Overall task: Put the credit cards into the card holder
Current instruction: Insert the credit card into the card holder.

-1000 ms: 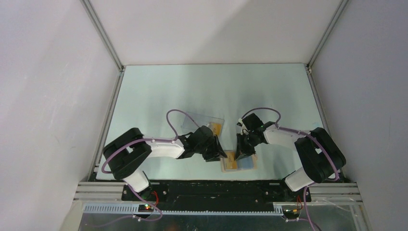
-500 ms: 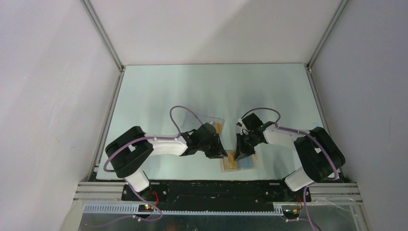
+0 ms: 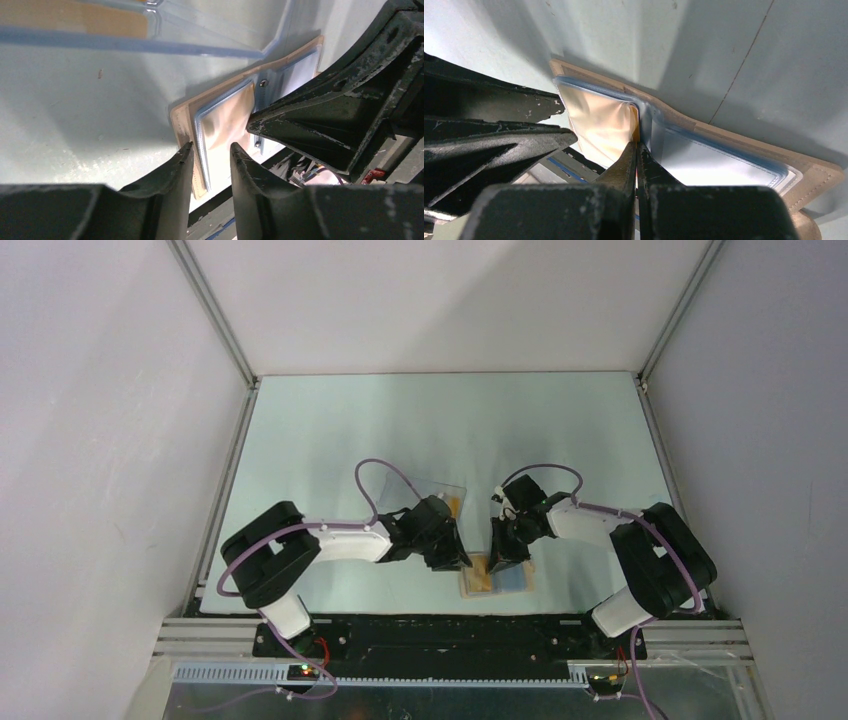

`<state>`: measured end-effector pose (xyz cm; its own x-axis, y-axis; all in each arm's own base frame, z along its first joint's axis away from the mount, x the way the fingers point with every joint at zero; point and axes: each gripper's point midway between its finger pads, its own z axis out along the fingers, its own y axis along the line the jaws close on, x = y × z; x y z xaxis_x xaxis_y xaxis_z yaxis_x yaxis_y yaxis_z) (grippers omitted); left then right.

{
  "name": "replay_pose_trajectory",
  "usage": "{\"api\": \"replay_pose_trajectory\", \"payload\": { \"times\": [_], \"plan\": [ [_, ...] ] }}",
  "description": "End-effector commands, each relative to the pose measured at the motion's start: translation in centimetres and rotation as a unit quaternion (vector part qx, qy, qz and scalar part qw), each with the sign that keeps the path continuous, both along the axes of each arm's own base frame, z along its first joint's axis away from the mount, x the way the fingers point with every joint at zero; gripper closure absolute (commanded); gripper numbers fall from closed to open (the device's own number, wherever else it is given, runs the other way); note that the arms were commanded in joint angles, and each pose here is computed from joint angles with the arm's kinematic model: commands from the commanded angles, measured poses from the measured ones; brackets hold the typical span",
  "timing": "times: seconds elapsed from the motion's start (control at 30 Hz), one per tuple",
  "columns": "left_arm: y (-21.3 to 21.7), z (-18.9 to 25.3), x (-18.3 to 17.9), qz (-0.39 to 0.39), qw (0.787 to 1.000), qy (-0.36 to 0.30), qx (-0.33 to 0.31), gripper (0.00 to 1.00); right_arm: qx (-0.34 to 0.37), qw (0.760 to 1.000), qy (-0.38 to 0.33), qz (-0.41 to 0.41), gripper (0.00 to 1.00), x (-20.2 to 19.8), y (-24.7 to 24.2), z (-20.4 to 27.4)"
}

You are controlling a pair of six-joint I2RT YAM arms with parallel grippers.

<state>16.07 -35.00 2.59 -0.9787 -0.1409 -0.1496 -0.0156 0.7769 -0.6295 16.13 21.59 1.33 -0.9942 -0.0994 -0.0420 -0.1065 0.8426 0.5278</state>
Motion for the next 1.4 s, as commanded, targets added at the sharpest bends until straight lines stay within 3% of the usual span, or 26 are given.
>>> {"api": "replay_pose_trajectory", "payload": {
  "times": [0.0,0.4,0.63,1.07,1.2,1.37],
  "plan": [
    [-0.3,-0.2,0.3,-0.011,1.000,-0.011,0.016,0.64,-0.027,1.000,-0.001,0.014,1.00,-0.6,-0.5,-1.9],
    [-2.3,2.3,0.7,-0.026,0.999,-0.039,-0.018,0.91,-0.019,1.000,-0.002,0.014,1.00,-0.6,-0.3,-1.5],
    [-2.5,3.9,0.8,-0.026,0.998,-0.055,-0.033,0.94,0.001,1.000,-0.008,0.010,1.00,-0.5,0.2,-0.2],
    [-3.6,4.9,0.6,-0.039,0.996,-0.058,-0.047,0.91,0.061,0.996,-0.069,-0.020,0.96,1.8,0.4,6.4],
    [-3.7,4.9,0.6,-0.041,0.996,-0.057,-0.045,0.83,0.062,0.995,-0.073,-0.028,0.94,2.0,-0.3,6.9],
    [-3.8,5.0,0.6,-0.047,0.996,-0.061,-0.037,0.69,0.057,0.995,-0.075,-0.031,0.83,2.1,-0.9,6.9]
  ]
}}
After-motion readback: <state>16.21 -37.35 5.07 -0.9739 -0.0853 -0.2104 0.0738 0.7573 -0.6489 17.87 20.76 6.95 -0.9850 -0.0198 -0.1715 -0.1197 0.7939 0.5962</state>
